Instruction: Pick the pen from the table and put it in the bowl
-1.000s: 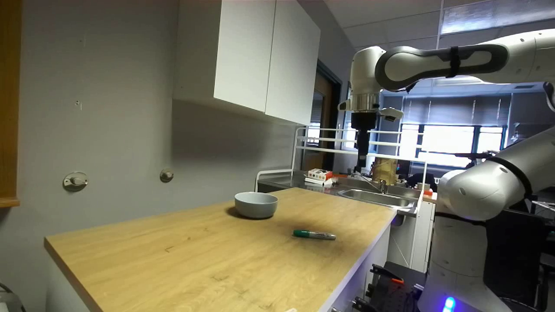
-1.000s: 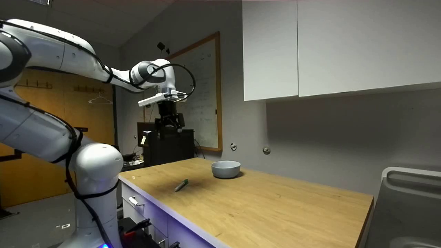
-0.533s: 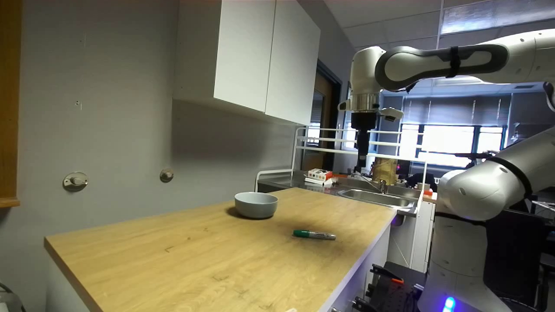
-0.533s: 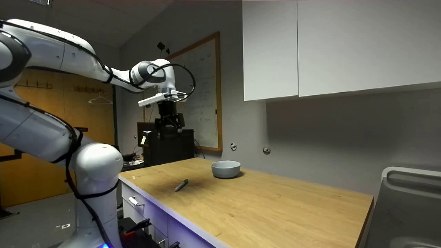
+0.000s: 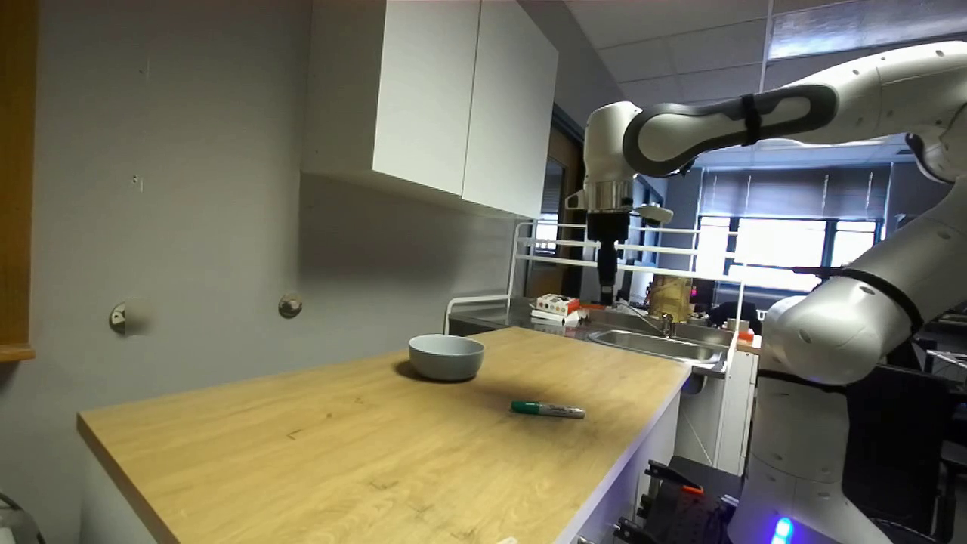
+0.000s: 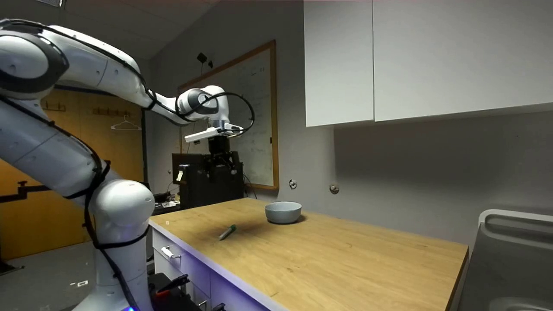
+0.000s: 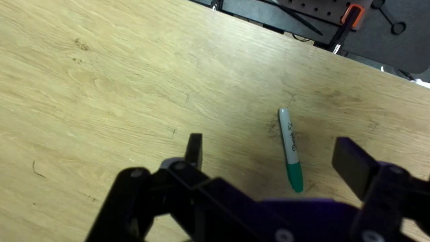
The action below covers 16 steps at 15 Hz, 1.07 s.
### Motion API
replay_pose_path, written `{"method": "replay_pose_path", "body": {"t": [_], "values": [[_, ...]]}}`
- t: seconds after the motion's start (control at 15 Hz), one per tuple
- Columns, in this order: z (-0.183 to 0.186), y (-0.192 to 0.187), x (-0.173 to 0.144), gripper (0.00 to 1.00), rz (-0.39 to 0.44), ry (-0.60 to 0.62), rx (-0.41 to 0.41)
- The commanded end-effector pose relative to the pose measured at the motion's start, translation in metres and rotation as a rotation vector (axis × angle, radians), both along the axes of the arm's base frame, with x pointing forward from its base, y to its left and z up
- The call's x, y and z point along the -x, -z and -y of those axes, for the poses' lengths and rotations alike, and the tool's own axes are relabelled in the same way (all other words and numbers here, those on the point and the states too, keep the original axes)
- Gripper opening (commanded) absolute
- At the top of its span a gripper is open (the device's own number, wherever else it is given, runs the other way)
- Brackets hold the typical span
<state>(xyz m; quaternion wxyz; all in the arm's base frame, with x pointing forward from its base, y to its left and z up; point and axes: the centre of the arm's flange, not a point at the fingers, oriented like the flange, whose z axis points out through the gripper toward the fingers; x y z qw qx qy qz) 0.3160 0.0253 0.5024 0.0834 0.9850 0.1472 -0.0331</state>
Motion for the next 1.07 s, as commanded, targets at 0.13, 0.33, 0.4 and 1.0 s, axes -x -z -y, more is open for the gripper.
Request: {"method": "replay_pose_path", "body": {"t": [0.13, 0.33, 0.4, 1.0], "values": [[-0.024, 0.039, -0.09, 1.0, -0.051, -0.007, -0.067], [-0.04, 0.066, -0.122, 1.0, -0.107, -0.001, -0.128], [-0.045, 0.074, -0.131, 1.0, -0.129, -0.002, -0.141], [-0.055, 0.152, -0.158, 1.0, -0.308, -0.069, -0.157]]}}
